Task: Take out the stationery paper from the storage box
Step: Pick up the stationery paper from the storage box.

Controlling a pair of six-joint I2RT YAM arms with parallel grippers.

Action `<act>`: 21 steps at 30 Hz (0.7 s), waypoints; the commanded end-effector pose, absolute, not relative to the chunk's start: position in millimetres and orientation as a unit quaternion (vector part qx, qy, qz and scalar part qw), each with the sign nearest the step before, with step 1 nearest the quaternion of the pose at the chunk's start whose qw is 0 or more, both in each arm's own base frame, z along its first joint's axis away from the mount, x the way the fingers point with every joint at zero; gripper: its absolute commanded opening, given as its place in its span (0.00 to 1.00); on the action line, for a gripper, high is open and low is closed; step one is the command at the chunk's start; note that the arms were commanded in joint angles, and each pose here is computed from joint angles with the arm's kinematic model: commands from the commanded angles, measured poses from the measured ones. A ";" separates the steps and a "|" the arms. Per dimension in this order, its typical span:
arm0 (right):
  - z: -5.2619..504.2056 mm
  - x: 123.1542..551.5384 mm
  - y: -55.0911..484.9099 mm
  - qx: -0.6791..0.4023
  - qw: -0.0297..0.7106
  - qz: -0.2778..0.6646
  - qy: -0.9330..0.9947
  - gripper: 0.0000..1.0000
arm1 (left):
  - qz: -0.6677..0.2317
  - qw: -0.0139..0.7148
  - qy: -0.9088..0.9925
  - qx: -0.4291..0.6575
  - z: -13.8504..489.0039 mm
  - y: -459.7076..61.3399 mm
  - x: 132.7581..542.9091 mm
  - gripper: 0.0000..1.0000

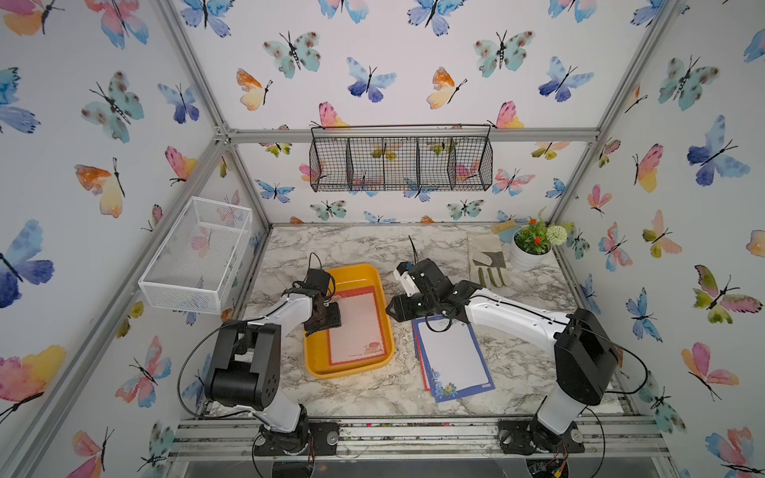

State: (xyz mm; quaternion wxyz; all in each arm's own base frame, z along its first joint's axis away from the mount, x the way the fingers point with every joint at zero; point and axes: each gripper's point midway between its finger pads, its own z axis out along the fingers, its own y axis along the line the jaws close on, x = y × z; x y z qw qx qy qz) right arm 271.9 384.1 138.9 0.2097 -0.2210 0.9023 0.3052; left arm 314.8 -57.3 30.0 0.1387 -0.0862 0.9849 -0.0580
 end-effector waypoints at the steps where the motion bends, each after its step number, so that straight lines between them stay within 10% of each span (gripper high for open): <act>1: 135.6 277.0 395.2 -0.228 0.212 0.311 0.898 0.52 | -0.077 0.141 0.983 -0.094 32.9 -59.8 321.4 0.53; 21: 105.0 290.8 414.1 -0.224 0.196 0.308 0.904 0.42 | -0.127 0.128 0.979 -0.097 29.6 -66.4 322.9 0.43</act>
